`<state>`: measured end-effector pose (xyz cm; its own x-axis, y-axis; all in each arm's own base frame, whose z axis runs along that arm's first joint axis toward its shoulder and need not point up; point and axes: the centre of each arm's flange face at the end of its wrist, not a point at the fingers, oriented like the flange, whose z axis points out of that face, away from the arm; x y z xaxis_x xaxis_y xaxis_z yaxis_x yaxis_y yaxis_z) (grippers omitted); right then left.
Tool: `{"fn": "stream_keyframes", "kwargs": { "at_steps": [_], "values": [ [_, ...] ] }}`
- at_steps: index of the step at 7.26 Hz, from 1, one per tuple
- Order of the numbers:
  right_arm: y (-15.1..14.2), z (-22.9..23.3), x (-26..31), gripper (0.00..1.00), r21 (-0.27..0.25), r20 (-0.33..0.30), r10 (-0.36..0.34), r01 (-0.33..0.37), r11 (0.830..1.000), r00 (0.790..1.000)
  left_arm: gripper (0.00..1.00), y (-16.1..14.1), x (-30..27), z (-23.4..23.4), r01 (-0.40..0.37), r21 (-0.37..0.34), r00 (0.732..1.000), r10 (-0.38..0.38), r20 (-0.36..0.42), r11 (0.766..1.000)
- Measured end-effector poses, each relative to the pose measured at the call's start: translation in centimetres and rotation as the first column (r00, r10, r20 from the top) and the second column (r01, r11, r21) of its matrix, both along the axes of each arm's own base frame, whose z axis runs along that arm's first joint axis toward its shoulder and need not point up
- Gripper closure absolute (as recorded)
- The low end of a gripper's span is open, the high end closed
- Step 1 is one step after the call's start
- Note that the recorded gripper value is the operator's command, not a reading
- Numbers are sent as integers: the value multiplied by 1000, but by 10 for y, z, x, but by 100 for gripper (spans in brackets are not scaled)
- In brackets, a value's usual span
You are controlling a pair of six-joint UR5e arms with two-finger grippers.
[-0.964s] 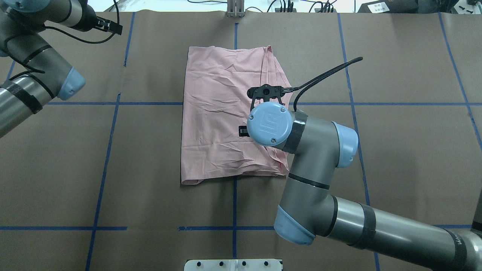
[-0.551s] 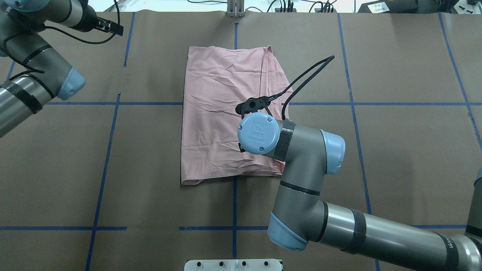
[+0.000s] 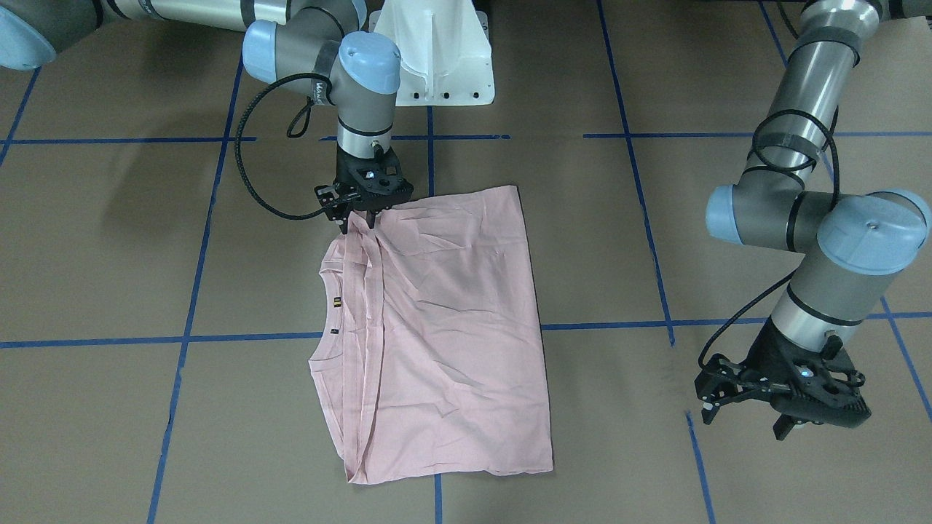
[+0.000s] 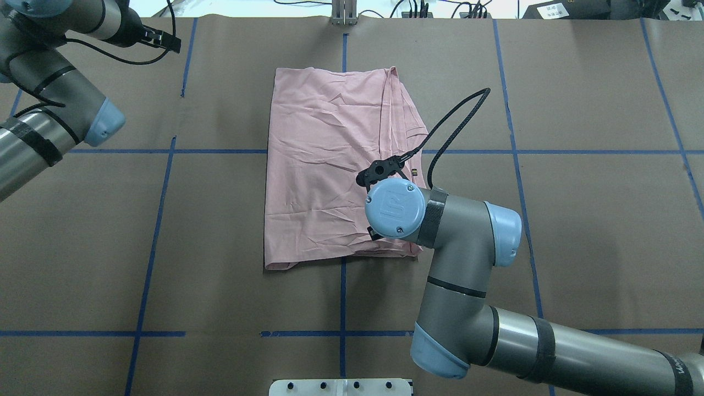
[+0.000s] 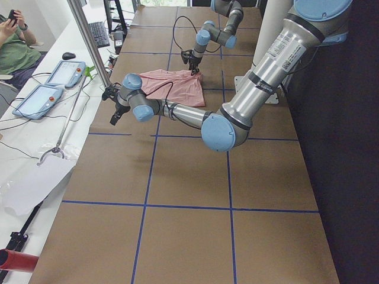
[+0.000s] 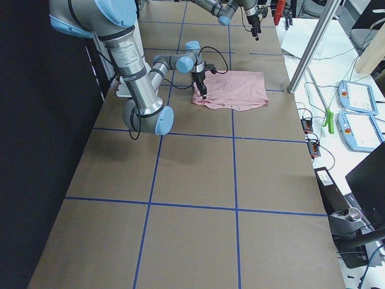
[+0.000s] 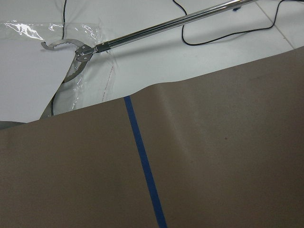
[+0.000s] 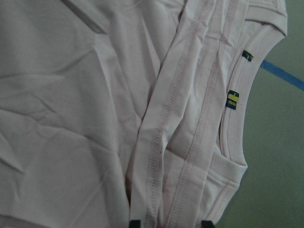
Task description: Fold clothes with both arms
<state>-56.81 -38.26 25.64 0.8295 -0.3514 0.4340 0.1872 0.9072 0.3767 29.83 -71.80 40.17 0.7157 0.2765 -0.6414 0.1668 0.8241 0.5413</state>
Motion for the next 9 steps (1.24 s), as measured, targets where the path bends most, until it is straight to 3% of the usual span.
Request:
{"fn": "stream_keyframes", "kwargs": {
  "at_steps": [2, 6, 9],
  "values": [
    [17, -4, -1, 67, -6, -4, -28, 28, 1000, 1000, 0, 0, 0, 0, 0, 0, 1000, 0, 0, 1000],
    [30, 1, -9, 69, -10, -18, -49, 49, 999, 999, 0, 1, 1, 0, -2, 1, 1000, 2, -1, 1000],
    [20, 1, -4, 66, 16, -31, -65, 65, 998, 997, 0, 2, 4, 0, -5, 1, 1000, 5, -1, 1000]
  ]
}}
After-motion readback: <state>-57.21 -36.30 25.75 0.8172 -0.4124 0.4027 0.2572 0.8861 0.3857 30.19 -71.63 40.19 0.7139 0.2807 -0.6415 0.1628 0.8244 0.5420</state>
